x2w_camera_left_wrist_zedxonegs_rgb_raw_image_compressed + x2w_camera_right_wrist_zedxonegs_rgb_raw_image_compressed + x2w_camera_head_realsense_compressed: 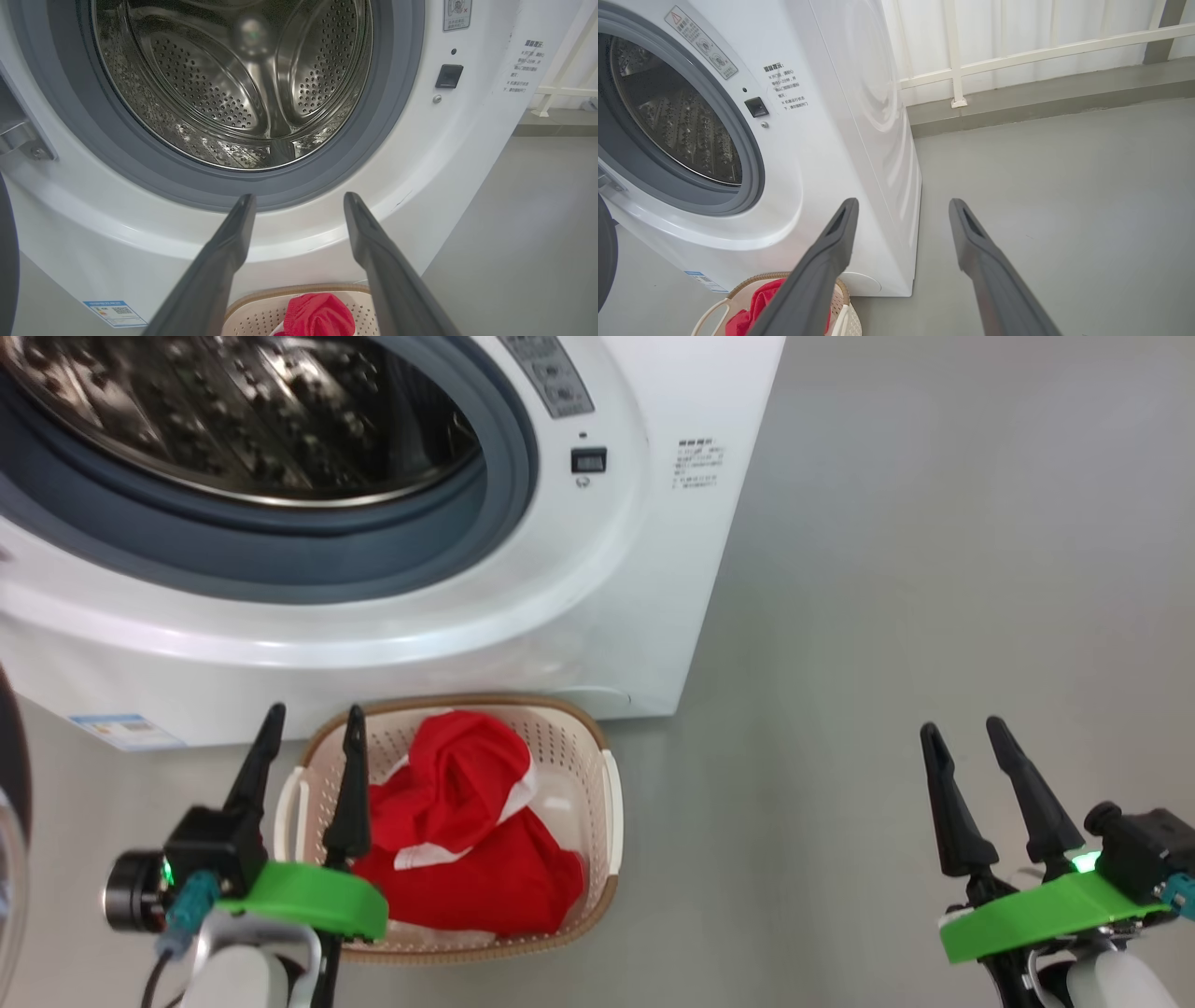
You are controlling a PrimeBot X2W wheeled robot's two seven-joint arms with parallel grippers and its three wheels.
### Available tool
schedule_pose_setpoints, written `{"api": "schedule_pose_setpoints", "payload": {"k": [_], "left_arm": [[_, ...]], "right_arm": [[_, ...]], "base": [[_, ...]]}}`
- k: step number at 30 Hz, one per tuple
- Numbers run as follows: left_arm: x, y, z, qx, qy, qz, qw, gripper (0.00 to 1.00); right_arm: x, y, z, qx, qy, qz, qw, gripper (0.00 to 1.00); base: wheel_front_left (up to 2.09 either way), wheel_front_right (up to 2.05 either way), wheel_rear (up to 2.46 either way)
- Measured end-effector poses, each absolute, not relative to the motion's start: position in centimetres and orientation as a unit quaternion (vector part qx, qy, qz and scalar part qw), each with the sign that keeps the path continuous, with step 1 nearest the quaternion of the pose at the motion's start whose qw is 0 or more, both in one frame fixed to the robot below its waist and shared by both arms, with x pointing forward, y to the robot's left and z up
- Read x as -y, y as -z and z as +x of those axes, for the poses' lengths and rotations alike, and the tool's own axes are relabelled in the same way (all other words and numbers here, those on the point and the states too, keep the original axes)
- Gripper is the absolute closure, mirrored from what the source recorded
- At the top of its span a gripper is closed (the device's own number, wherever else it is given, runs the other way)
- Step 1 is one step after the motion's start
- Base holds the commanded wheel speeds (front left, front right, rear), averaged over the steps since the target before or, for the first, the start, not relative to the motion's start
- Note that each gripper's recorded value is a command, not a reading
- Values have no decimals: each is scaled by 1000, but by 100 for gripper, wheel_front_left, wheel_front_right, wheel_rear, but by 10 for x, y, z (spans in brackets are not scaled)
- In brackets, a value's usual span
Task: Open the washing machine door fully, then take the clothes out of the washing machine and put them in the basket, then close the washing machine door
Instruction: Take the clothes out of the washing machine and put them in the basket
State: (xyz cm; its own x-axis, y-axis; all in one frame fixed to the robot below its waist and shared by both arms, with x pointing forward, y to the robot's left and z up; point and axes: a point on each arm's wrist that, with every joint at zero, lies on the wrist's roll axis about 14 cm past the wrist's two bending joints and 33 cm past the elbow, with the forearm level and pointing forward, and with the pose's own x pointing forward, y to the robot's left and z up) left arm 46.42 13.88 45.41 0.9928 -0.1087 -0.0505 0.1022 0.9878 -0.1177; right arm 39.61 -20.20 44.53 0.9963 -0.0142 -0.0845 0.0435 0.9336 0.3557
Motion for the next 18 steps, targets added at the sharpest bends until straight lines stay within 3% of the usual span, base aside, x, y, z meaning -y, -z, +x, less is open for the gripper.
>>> {"api": "schedule_pose_setpoints", "payload": {"k": [18], "left_arm": [[-166,-474,398,-7,23,-36,999,0]], "right_arm": [[205,-462,360,-23,18,184,983,0]], "base": [[0,0,0]]}}
